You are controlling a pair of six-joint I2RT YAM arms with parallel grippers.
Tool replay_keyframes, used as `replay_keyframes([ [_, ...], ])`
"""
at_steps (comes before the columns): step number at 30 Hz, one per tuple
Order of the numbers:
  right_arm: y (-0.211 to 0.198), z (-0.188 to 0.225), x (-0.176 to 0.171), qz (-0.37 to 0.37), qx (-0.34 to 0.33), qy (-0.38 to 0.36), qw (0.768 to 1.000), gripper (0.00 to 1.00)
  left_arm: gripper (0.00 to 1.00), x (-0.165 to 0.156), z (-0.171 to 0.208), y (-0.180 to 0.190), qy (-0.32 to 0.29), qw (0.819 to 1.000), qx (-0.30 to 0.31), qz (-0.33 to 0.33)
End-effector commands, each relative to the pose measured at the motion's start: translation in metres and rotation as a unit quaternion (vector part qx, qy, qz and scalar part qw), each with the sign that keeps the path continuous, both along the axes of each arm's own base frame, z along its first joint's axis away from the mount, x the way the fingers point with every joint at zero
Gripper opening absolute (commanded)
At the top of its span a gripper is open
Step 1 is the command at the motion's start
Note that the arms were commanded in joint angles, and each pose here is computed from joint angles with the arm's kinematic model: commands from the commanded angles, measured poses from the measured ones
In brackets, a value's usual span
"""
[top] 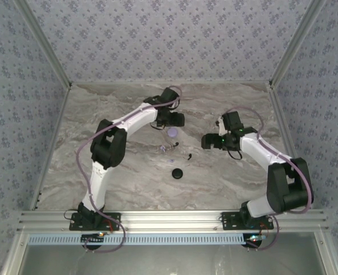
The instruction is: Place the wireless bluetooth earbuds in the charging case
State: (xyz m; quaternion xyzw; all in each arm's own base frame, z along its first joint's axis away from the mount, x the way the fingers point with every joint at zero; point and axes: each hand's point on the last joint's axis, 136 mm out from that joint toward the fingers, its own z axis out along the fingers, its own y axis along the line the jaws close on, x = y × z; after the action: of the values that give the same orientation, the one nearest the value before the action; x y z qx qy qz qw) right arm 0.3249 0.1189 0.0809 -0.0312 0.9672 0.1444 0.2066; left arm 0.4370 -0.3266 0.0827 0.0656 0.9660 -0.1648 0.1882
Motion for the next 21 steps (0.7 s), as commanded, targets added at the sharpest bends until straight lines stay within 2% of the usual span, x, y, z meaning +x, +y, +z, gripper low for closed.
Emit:
replay_keyframes([
  [1, 0.029, 0.008, 0.012, 0.027, 0.029, 0.005, 0.999, 1.0, 0.7, 0.009, 0.032, 0.019, -0.023, 0.999, -0.03, -0.002],
  [5, 0.057, 0.004, 0.025, 0.052, 0.043, 0.021, 0.997, 0.95, 0.61, 0.016, 0.025, 0.041, -0.014, 0.999, -0.039, 0.012],
  [8, 0.079, 0.002, 0.038, 0.067, 0.066, 0.028, 0.995, 0.84, 0.52, 0.02, 0.019, 0.047, -0.005, 0.999, -0.044, 0.007],
  [13, 0.108, -0.004, 0.06, 0.076, 0.093, 0.045, 0.992, 0.54, 0.39, 0.025, 0.003, 0.047, 0.01, 0.999, -0.053, -0.002],
  [16, 0.124, -0.013, 0.064, 0.09, 0.109, 0.064, 0.988, 0.34, 0.37, 0.023, -0.008, 0.043, 0.028, 0.998, -0.058, -0.006],
  [18, 0.134, -0.018, 0.066, 0.098, 0.115, 0.077, 0.985, 0.24, 0.36, 0.021, -0.014, 0.04, 0.037, 0.997, -0.065, -0.009],
  [21, 0.142, -0.026, 0.07, 0.099, 0.113, 0.085, 0.985, 0.19, 0.34, 0.019, -0.024, 0.04, 0.048, 0.997, -0.065, -0.003],
])
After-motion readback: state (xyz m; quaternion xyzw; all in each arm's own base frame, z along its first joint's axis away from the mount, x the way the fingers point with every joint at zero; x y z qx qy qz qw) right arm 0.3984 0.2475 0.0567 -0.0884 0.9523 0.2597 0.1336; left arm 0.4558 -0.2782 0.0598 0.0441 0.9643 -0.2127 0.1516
